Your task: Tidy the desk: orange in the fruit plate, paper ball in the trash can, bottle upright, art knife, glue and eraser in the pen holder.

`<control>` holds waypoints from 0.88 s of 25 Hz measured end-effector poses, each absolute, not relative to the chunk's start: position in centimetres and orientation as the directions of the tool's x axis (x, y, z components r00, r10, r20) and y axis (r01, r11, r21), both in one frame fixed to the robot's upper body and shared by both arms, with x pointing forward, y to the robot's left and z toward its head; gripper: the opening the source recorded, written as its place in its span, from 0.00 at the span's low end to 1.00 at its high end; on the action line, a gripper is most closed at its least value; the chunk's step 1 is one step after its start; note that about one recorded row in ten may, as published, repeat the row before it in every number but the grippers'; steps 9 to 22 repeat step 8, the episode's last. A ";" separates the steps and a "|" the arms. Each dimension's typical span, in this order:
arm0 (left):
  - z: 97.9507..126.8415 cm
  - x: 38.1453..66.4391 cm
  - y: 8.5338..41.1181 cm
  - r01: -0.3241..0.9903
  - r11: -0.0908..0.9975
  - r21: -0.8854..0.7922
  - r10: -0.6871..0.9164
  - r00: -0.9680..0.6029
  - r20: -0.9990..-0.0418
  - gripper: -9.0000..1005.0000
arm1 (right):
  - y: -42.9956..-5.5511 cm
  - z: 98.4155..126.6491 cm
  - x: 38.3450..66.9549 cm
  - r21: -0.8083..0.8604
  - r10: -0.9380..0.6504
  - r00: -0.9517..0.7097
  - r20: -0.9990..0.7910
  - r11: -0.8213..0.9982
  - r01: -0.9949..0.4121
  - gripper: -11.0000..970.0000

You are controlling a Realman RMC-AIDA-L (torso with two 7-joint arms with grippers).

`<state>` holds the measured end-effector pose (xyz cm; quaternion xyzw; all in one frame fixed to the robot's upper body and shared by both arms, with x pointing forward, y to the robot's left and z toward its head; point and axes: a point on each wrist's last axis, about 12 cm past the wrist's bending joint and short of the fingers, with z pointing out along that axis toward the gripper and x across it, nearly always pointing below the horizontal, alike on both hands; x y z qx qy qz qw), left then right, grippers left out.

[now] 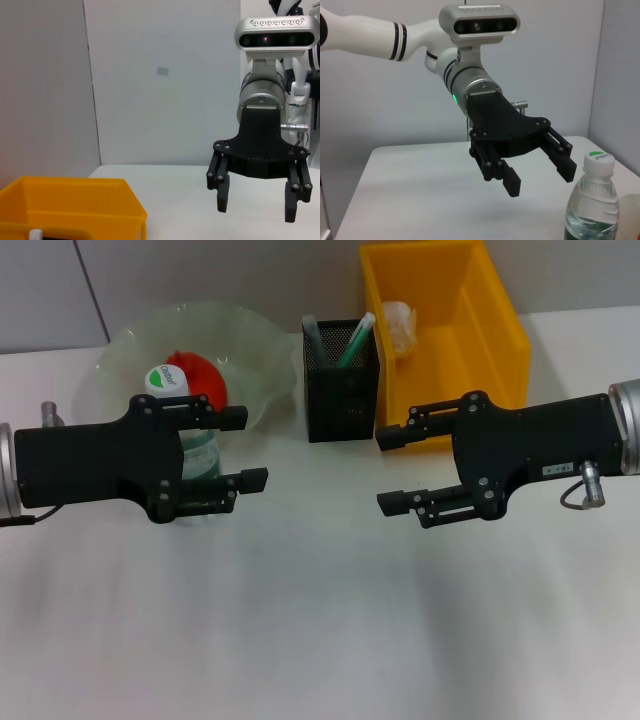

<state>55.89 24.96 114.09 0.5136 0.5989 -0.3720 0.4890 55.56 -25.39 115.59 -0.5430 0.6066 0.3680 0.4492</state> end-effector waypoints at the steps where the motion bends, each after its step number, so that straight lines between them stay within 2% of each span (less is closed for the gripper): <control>1: 114.1 55.9 25.0 0.979 0.196 0.057 0.251 0.006 -0.968 0.68 | -25.4 115.6 55.5 -0.042 -0.328 -0.006 -0.945 0.139 -0.989 0.70; 22: 114.3 55.9 25.6 0.976 0.211 0.051 0.256 -0.005 -0.967 0.68 | -25.6 115.6 55.5 -0.048 -0.332 -0.002 -0.943 0.142 -0.989 0.70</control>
